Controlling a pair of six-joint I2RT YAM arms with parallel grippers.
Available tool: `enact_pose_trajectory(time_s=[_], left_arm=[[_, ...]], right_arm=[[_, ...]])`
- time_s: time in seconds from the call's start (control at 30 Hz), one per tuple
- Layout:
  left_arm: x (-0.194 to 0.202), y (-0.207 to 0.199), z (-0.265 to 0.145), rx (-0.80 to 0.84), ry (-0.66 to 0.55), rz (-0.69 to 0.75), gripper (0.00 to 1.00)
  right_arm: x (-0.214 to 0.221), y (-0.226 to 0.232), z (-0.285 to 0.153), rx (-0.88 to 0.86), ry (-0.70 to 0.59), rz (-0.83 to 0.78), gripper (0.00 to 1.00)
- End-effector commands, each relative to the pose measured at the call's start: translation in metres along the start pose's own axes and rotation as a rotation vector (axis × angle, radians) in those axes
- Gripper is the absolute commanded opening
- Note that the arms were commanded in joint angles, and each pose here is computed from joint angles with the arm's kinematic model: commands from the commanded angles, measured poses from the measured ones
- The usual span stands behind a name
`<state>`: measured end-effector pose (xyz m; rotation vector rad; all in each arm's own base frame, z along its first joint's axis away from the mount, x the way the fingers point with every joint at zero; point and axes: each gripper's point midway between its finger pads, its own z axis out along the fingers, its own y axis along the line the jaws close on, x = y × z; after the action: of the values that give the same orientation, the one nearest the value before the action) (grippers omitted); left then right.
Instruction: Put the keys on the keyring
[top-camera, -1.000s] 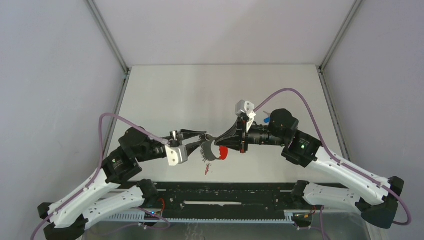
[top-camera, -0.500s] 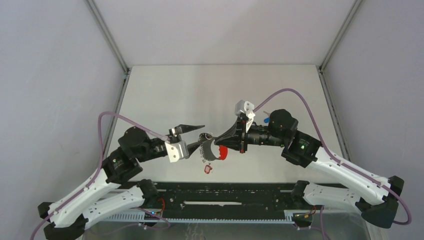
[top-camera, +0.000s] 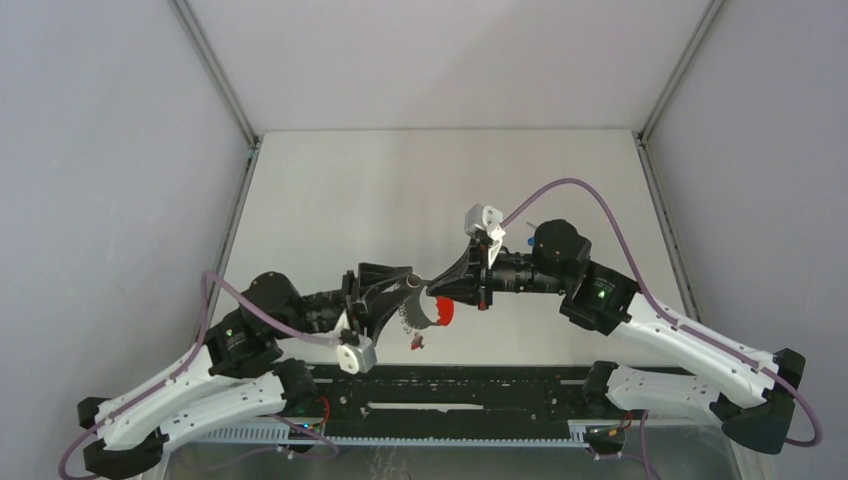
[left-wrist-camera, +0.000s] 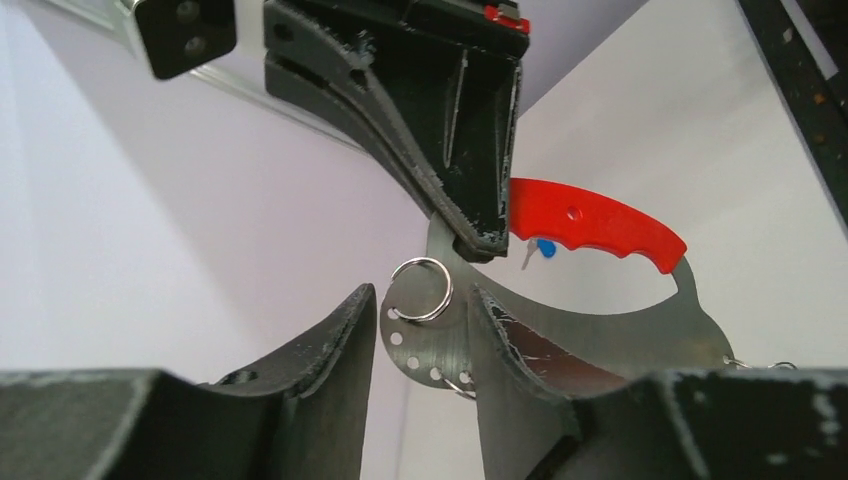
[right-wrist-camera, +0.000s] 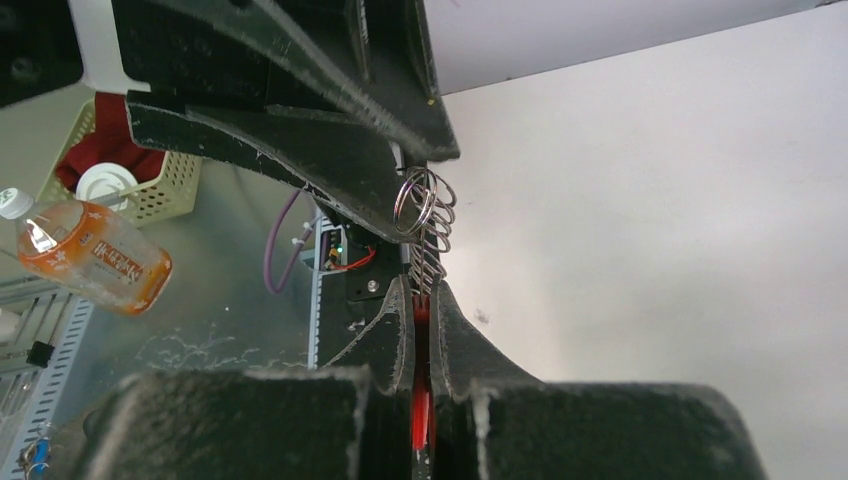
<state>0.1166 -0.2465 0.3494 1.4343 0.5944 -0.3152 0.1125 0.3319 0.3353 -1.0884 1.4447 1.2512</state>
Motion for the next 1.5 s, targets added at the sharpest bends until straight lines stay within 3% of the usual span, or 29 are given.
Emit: enact_pose_trajectory(time_s=[0.0,0.63,0.8,0.97,1.27,1.47], left_arm=[[0.004,-0.004,0.003,0.028,0.011,0.163,0.41],[0.009,-0.005,0.001,0.056,0.04,0.264,0.19],[0.01,-0.009,0.0,0.073,0.046,0.269,0.17],[0.013,-0.01,-0.001,0.084,0.067,0.252,0.16],[0.013,-0.005,0.001,0.082,0.083,0.222,0.01],[0.01,0.008,0.004,0.031,0.095,0.111,0.0]], right_arm=[[-0.024,0.019,0.0,-0.071,-0.062,-0.026,0.0],[-0.022,0.02,0.0,-0.077,-0.051,-0.009,0.0],[-0.021,0.02,-0.001,-0.074,-0.048,-0.005,0.0],[-0.019,0.019,-0.001,-0.069,-0.041,-0.007,0.0],[-0.018,0.019,-0.001,-0.066,-0.036,-0.016,0.0],[-0.016,0.02,0.0,-0.053,-0.031,-0.031,0.0]])
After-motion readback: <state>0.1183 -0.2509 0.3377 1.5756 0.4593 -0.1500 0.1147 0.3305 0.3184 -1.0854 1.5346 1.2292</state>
